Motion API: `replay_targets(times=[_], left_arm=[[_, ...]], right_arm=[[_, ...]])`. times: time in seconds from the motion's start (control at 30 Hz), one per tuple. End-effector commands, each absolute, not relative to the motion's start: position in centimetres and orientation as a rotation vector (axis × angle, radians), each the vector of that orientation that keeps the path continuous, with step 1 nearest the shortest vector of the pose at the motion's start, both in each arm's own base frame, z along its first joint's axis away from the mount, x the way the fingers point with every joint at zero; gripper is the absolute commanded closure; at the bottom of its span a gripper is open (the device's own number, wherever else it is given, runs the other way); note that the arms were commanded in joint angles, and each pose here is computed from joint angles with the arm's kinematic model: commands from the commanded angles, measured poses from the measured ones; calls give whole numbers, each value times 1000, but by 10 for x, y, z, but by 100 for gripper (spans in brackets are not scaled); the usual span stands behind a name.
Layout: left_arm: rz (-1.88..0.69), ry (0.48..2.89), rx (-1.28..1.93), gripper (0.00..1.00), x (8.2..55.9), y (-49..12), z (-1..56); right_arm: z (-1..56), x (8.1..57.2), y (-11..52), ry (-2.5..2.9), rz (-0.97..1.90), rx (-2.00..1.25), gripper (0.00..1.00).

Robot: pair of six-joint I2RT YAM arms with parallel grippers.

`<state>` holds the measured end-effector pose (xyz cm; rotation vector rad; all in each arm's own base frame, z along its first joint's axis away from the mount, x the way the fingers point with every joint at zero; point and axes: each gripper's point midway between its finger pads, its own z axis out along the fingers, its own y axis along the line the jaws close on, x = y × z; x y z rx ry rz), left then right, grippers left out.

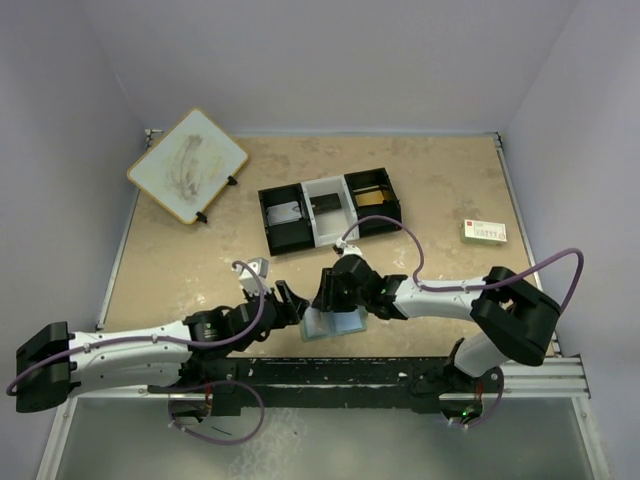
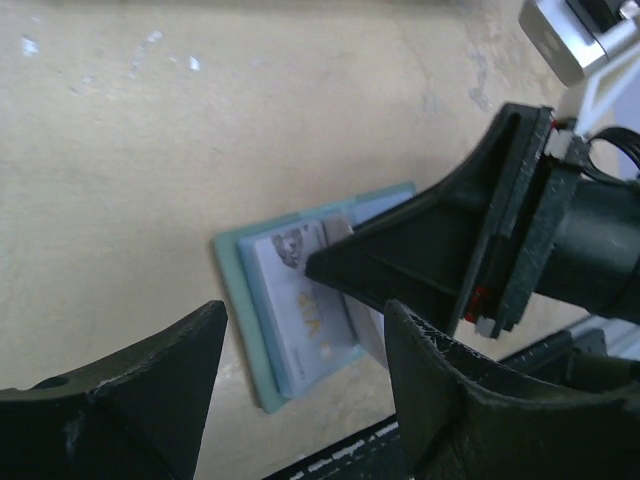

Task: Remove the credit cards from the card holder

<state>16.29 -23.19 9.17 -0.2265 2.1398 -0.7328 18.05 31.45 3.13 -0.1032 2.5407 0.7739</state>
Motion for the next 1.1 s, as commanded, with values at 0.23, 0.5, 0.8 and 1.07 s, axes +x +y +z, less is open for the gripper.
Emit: replay_targets(times=[0.23, 0.5, 0.8, 1.07], left_arm=[[-1103, 2114, -25, 43, 139, -296, 109], [-1101, 2131, -11, 50, 141, -307, 104], [-1028, 2201, 25, 52, 135, -299, 83], [-1034, 2176, -55, 57, 145, -304, 79]], right_arm=[[31, 181, 314, 2539, 808, -80, 53], [28, 180, 314, 2544, 808, -72, 52], [30, 180, 313, 2540, 809, -67, 52], [31, 180, 315, 2542, 817, -69, 52]])
